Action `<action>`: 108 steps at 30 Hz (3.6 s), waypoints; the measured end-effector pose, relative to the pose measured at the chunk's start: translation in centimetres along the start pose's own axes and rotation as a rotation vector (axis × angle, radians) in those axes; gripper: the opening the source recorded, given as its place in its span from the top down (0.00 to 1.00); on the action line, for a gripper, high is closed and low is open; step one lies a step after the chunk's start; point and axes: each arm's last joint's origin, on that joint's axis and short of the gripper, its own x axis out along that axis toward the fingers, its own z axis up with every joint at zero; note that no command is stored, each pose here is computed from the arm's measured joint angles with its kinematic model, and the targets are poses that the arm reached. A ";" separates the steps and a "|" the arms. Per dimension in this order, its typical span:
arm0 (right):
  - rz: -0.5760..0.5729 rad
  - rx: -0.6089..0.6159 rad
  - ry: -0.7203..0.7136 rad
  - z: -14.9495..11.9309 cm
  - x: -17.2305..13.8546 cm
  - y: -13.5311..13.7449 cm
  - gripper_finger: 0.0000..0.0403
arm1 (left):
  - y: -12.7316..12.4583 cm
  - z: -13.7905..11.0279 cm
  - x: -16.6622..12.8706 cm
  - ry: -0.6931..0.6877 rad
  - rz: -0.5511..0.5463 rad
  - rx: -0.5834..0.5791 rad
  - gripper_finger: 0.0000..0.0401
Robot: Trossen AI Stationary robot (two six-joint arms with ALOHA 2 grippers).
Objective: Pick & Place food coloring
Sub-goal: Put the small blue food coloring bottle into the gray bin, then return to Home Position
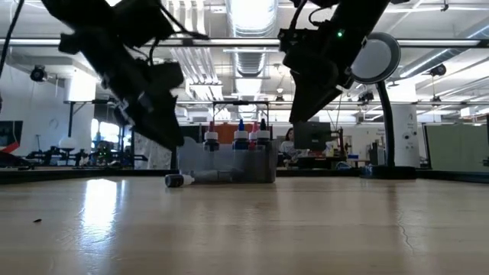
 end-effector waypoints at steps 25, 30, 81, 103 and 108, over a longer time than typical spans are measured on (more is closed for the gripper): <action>-0.023 -0.016 0.044 -1.8 0.8 -0.6 0.45 | -1.6 -3.2 6.0 0.102 0.066 0.049 0.66; -0.022 -0.013 0.038 -2.2 0.8 -0.8 0.45 | -1.5 -2.9 5.4 0.103 0.047 0.053 0.84; 0.391 0.216 -0.078 1.8 -5.8 -13.1 0.44 | 6.7 4.4 -16.0 -0.232 -0.153 -0.152 0.67; 0.919 0.341 -0.649 -7.9 -11.2 -14.0 0.44 | 7.2 -4.0 -11.1 -0.510 -0.950 -0.112 0.67; 0.901 0.372 -0.748 -10.5 -11.2 -15.3 0.44 | 7.9 -5.2 -10.7 -0.551 -0.948 -0.088 0.67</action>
